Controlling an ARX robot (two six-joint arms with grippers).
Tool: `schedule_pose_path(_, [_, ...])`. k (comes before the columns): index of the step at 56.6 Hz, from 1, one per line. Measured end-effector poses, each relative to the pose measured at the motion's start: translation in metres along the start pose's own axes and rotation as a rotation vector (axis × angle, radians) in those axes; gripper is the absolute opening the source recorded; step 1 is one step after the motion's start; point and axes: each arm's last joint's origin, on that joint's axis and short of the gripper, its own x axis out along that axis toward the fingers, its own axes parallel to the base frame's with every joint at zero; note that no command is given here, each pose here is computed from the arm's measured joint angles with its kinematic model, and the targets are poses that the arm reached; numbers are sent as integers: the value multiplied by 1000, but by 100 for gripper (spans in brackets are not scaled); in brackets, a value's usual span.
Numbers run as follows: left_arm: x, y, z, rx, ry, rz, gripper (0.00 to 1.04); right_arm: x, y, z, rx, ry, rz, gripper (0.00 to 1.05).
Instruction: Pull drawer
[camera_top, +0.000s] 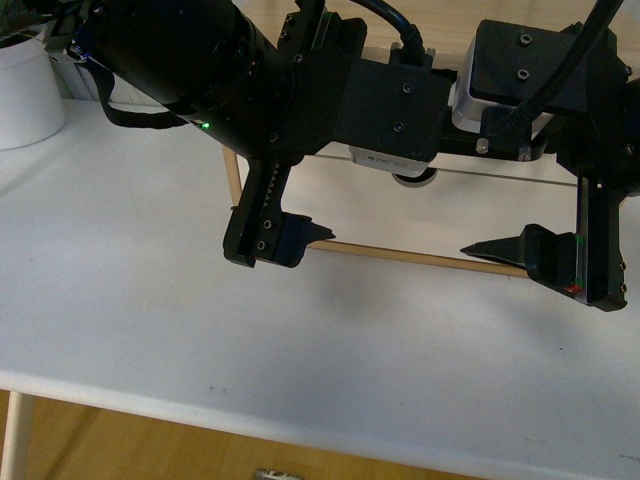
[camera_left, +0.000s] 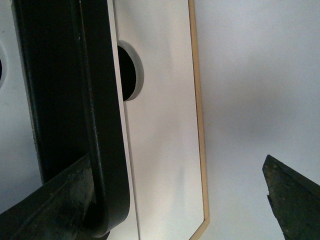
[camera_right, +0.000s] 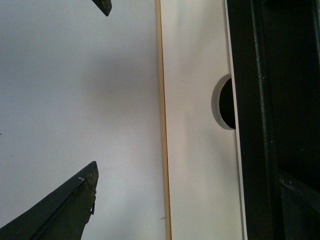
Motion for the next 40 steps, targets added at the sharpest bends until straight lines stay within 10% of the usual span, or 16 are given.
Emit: schedule_pose_path(40, [-11,-7,6,42,10,-44,99,-8,5,4,-3,8,112,96])
